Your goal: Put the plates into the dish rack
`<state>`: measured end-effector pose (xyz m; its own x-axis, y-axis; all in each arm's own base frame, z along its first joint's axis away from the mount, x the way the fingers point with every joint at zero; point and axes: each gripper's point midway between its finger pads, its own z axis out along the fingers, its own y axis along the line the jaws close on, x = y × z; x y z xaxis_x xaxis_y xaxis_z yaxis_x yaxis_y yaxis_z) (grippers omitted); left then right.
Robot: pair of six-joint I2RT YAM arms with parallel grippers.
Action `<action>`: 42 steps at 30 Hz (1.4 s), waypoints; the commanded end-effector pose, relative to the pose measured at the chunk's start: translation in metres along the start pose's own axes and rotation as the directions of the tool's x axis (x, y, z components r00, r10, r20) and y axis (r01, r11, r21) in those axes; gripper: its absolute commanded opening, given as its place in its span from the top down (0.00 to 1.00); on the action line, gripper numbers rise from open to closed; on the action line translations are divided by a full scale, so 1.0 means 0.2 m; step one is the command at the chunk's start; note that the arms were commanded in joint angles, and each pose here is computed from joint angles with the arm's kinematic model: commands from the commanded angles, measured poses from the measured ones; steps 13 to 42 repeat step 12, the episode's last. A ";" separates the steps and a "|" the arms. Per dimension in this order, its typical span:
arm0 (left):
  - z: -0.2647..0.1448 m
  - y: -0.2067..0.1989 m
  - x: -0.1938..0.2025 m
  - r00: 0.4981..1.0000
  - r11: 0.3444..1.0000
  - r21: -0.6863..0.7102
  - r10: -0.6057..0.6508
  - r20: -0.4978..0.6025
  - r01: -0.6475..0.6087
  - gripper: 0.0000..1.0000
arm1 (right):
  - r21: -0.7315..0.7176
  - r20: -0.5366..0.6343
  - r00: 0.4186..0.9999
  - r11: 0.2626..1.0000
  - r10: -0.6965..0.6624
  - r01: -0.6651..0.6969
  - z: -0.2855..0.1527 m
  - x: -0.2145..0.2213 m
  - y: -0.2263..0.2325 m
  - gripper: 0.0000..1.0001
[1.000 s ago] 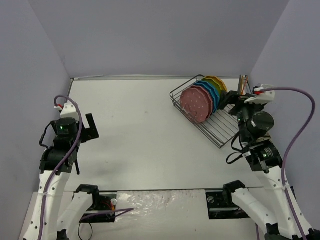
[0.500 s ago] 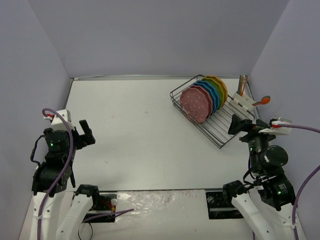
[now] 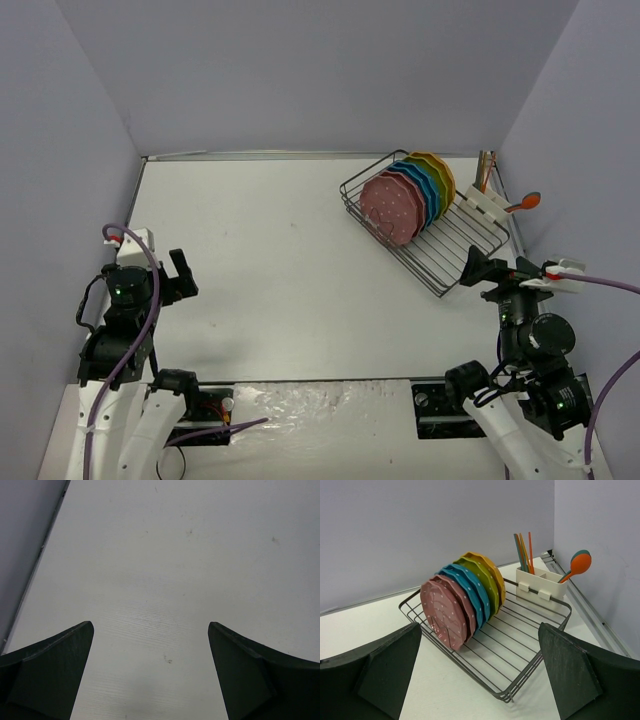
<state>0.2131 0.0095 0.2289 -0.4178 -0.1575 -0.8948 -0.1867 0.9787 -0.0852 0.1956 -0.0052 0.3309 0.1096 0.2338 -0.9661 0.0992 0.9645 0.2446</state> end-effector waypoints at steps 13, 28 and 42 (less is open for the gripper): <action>0.04 0.00 -0.12 0.997 1.000 -0.004 -0.017 0.069 0.017 0.03 | -0.042 0.073 0.997 0.999 0.030 -0.027 -0.01 -0.08 0.04 0.00; 0.04 0.00 -0.12 0.997 1.000 -0.004 -0.017 0.069 0.017 0.03 | -0.042 0.073 0.997 0.999 0.030 -0.027 -0.01 -0.08 0.04 0.00; 0.04 0.00 -0.12 0.997 1.000 -0.004 -0.017 0.069 0.017 0.03 | -0.042 0.073 0.997 0.999 0.030 -0.027 -0.01 -0.08 0.04 0.00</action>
